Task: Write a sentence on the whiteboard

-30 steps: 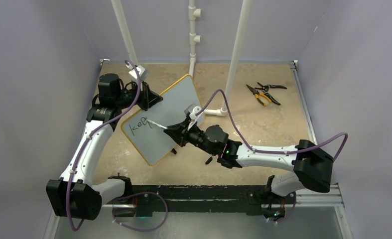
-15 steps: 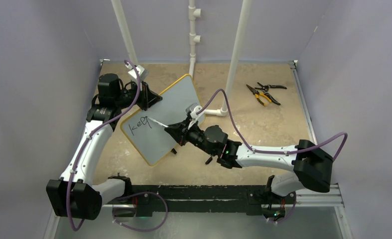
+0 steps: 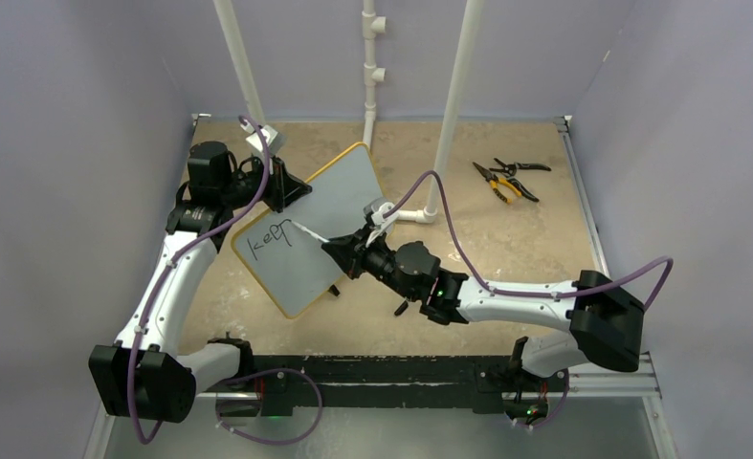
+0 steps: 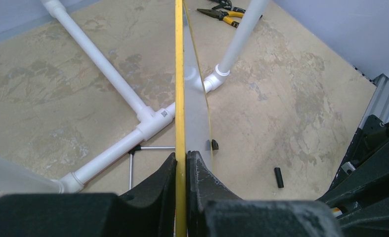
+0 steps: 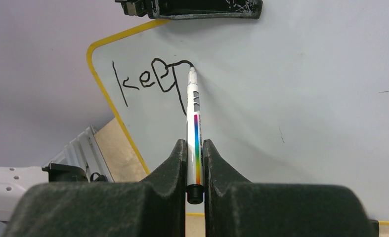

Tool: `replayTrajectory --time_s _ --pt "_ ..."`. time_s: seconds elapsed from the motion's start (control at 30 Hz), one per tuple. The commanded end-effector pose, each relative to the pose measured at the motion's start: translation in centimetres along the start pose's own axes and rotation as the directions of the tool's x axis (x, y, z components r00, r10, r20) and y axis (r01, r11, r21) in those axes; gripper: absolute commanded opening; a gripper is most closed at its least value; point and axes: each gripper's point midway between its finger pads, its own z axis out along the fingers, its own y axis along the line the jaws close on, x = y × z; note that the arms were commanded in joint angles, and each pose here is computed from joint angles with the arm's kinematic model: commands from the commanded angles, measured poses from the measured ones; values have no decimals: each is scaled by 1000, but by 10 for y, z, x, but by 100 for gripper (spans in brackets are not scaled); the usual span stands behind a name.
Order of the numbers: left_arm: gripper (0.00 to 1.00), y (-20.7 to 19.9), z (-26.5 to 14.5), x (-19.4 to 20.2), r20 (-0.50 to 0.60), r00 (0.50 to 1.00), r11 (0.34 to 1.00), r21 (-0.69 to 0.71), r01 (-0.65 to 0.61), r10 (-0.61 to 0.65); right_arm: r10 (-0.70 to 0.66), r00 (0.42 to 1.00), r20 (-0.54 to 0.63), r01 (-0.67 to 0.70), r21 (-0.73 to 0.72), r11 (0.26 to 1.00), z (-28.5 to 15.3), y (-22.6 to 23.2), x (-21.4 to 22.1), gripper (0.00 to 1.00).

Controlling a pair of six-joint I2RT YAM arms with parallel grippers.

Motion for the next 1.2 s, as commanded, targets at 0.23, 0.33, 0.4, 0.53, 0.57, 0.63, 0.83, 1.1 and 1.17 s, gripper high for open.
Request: replayTrajectory --time_s 0.23,0.33,0.4,0.53,0.57,0.63,0.83,1.1,1.17 --pt "0 -6 -3 -4 19 999 999 26 -38 38 -26 999 -29 25 -47 999 -5 2 11 0" --pt "0 -5 -3 -4 19 999 999 26 -39 38 -32 999 -31 30 -82 996 -6 7 13 0" --pt "0 -5 -3 -3 18 999 999 24 -36 36 -35 999 -30 32 -91 995 -6 9 14 0" --pt "0 -5 -3 -4 20 999 999 24 -38 37 -40 999 -30 37 -102 994 -4 12 14 0" --pt "0 -5 -3 -4 19 999 999 25 -37 36 -42 999 -30 38 -106 994 -4 13 14 0" --pt "0 -4 -3 -4 19 999 999 25 -37 36 -41 999 -26 37 -112 993 -3 15 12 0" --pt "0 -4 -3 -3 19 999 999 23 -35 34 -44 999 -18 42 -127 991 -2 18 9 0" --pt "0 -3 -3 2 12 1000 999 20 -28 28 -11 998 64 22 -181 983 -19 29 -17 0" --pt "0 -3 -3 2 12 1000 999 23 -28 28 -4 999 45 13 -198 980 -24 31 -14 0"
